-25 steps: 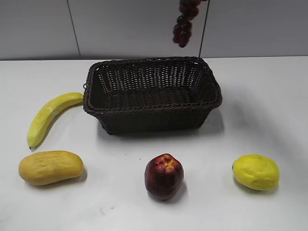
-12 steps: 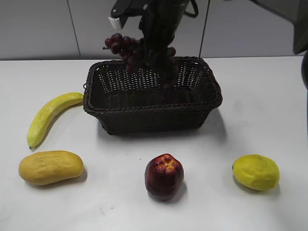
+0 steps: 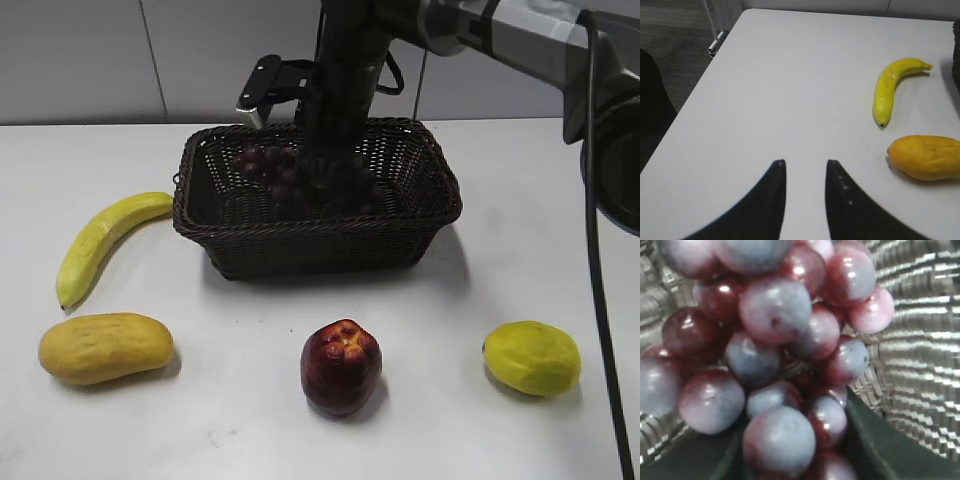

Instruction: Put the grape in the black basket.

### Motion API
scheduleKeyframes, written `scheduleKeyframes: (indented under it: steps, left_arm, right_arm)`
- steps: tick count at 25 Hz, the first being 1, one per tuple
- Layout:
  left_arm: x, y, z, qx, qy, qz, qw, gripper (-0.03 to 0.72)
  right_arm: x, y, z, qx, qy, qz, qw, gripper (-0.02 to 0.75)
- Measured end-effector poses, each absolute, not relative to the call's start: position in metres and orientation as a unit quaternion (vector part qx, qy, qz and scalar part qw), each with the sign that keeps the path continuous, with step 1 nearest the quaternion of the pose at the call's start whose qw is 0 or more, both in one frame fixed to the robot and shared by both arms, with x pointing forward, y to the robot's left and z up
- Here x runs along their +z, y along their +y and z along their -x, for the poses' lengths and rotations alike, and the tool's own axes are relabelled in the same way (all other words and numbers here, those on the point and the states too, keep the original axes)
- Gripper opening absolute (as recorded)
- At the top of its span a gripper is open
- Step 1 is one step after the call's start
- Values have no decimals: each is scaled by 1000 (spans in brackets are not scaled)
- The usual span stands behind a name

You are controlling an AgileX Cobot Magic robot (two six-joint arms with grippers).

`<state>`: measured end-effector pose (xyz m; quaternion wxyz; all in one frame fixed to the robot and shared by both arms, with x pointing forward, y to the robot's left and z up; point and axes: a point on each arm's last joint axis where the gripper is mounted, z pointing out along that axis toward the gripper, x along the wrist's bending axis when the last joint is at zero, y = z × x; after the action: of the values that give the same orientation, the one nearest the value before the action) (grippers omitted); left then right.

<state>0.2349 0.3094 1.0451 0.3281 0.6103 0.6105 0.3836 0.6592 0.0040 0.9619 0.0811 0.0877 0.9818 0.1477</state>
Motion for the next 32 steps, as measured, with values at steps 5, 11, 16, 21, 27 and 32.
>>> scheduleKeyframes:
  steps: [5, 11, 16, 21, 27, 32]
  left_arm:
    - [1045, 309, -235, 384, 611, -610, 328, 217]
    - [1045, 309, -235, 384, 611, -610, 328, 217]
    - [1045, 309, -235, 384, 611, -610, 328, 217]
    - [1045, 309, -235, 384, 611, -610, 328, 217]
    - [1045, 309, -235, 384, 611, -610, 328, 217]
    - [1045, 309, -235, 384, 611, -610, 328, 217]
  right_arm:
    - [978, 2, -655, 154, 980, -90, 83, 614]
    - [1044, -32, -661, 209, 951, -185, 130, 598]
    - [1078, -115, -680, 235, 885, -376, 143, 596]
    - [1104, -197, -678, 232, 810, -516, 153, 594]
    - [1130, -257, -658, 222, 736, -622, 147, 594]
    - [1127, -272, -623, 190, 725, -648, 138, 594]
